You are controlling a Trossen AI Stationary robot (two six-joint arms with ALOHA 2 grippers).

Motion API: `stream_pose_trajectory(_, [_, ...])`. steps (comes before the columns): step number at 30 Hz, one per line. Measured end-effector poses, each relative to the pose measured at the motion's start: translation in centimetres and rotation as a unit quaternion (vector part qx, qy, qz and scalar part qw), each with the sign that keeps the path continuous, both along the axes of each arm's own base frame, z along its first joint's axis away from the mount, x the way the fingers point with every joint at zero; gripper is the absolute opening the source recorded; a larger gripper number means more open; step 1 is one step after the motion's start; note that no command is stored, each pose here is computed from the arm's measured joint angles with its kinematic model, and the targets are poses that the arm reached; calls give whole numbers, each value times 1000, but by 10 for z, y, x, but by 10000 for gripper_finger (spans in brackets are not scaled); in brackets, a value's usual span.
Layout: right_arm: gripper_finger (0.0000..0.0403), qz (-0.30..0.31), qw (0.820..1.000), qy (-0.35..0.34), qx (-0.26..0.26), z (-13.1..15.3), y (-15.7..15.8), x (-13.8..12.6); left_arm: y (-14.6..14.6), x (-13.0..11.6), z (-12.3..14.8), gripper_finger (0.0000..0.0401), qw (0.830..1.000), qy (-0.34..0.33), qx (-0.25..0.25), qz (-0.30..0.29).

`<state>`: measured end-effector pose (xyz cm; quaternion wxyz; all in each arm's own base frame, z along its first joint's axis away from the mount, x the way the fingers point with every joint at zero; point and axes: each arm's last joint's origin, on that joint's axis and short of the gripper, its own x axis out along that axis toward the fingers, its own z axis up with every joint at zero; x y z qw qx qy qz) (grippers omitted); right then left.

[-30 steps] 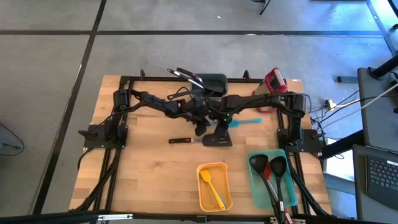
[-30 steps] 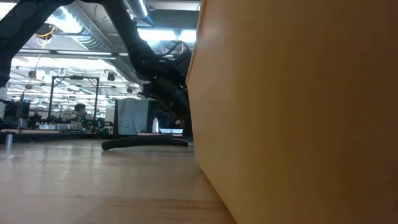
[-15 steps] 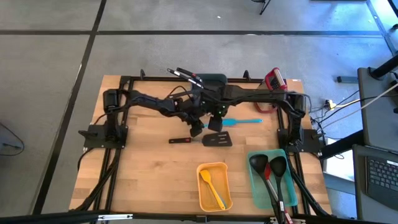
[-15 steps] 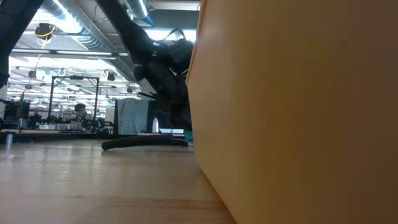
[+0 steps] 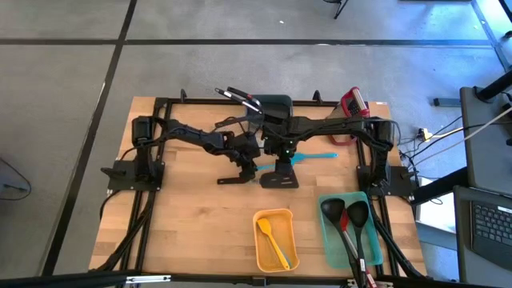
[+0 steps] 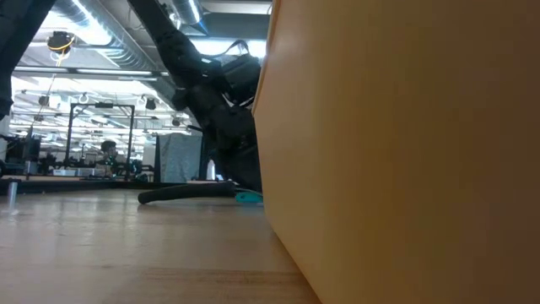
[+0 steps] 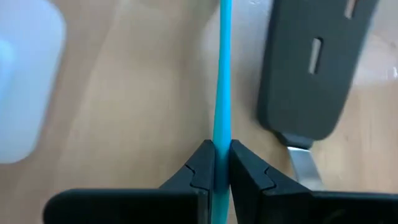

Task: Pick & Place Kitchen Items
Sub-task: Put the small blue spatula into the yellow bin

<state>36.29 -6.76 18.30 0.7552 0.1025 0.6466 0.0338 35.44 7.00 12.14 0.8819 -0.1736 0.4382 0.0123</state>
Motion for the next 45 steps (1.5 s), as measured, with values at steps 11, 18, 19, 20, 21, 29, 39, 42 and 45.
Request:
stream_pose_trajectory(11, [188,37,999,-4,-1,1,12,0,-19,1,3,22,1000,8,5,-25])
stream_pose_trajectory(18, [188,59,998,-13,-3,1,17,1,-12,-4,23,22,999,-6,36,3])
stream_pose_trajectory(19, [188,59,998,-13,-5,1,17,2,-11,-4,27,22,999,-13,37,5])
stream_pose_trajectory(20, [188,59,998,-14,-8,1,16,2,-9,-5,29,22,999,-16,38,7])
stream_pose_trajectory(21, [188,59,998,-17,-10,1,16,2,-8,-6,31,22,999,-17,38,7])
stream_pose_trajectory(29, [188,58,998,-29,-25,2,16,5,-12,-11,48,22,999,-33,36,-12])
stream_pose_trajectory(39, [92,46,998,-22,-33,2,15,4,-16,-18,63,22,998,-35,46,-15])
stream_pose_trajectory(42, [20,44,999,-12,-24,2,16,3,-15,-21,70,22,997,-38,59,-9])
stream_pose_trajectory(45, [16,29,1000,-11,0,3,18,2,-13,-25,76,31,998,-43,51,-12])
